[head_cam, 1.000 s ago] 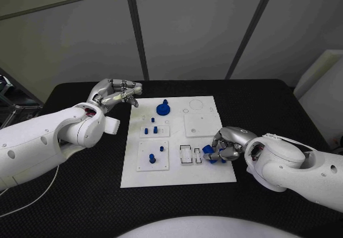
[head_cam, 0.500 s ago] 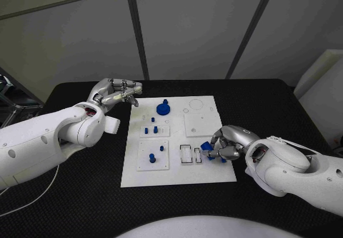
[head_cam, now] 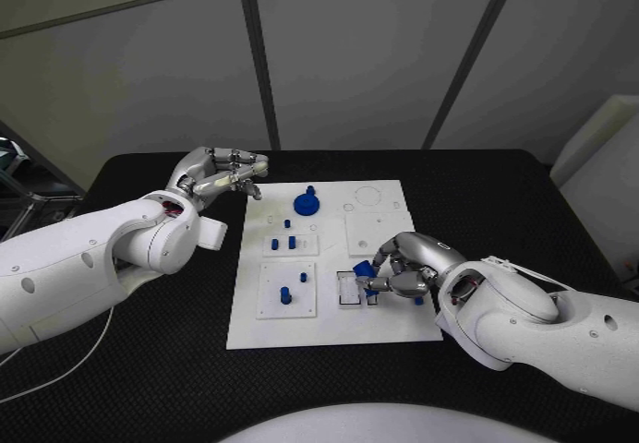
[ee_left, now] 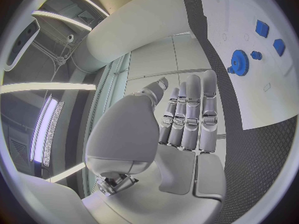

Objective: Assemble the parts on the task board

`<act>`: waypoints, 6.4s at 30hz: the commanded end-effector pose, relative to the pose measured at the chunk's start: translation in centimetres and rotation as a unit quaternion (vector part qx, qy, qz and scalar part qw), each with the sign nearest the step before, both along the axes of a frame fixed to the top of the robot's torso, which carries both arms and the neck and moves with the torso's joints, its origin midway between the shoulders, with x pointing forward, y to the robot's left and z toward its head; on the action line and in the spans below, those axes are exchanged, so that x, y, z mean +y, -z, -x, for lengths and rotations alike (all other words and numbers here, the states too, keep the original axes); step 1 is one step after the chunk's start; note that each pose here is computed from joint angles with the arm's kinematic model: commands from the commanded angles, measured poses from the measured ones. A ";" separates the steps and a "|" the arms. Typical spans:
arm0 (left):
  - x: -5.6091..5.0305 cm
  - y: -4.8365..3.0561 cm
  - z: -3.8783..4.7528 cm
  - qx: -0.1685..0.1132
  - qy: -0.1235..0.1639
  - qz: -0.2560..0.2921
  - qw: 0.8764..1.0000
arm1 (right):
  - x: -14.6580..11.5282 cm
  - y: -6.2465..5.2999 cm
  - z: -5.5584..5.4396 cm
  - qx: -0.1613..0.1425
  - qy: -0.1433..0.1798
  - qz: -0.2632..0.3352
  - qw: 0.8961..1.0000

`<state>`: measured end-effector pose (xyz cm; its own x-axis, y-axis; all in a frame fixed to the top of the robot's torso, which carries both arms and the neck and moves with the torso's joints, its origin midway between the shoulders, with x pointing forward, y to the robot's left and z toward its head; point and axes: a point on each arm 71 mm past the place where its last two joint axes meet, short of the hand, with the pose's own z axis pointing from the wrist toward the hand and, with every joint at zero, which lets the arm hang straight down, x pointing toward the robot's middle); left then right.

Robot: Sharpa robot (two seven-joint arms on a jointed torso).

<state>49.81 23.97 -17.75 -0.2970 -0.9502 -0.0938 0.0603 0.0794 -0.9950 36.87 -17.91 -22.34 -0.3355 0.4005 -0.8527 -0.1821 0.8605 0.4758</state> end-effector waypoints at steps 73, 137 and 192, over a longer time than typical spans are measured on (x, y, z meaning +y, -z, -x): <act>-0.1 -0.08 0.12 0.004 0.013 0.003 1.000 | 1.1 0.1 -0.6 -0.021 -0.033 0.006 0.999; 0.1 0.06 0.16 0.006 0.013 0.002 1.000 | -6.5 2.5 0.2 0.058 -0.002 0.176 0.983; -0.1 0.03 0.22 0.006 0.015 0.003 1.000 | -1.4 1.7 0.6 0.103 0.088 -0.059 0.989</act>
<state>49.61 24.05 -17.89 -0.3162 -0.9445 -0.0890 0.0468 0.0782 -0.9958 36.18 -19.39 -24.02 -0.4102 0.5467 -0.7300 0.0709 0.8171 0.5721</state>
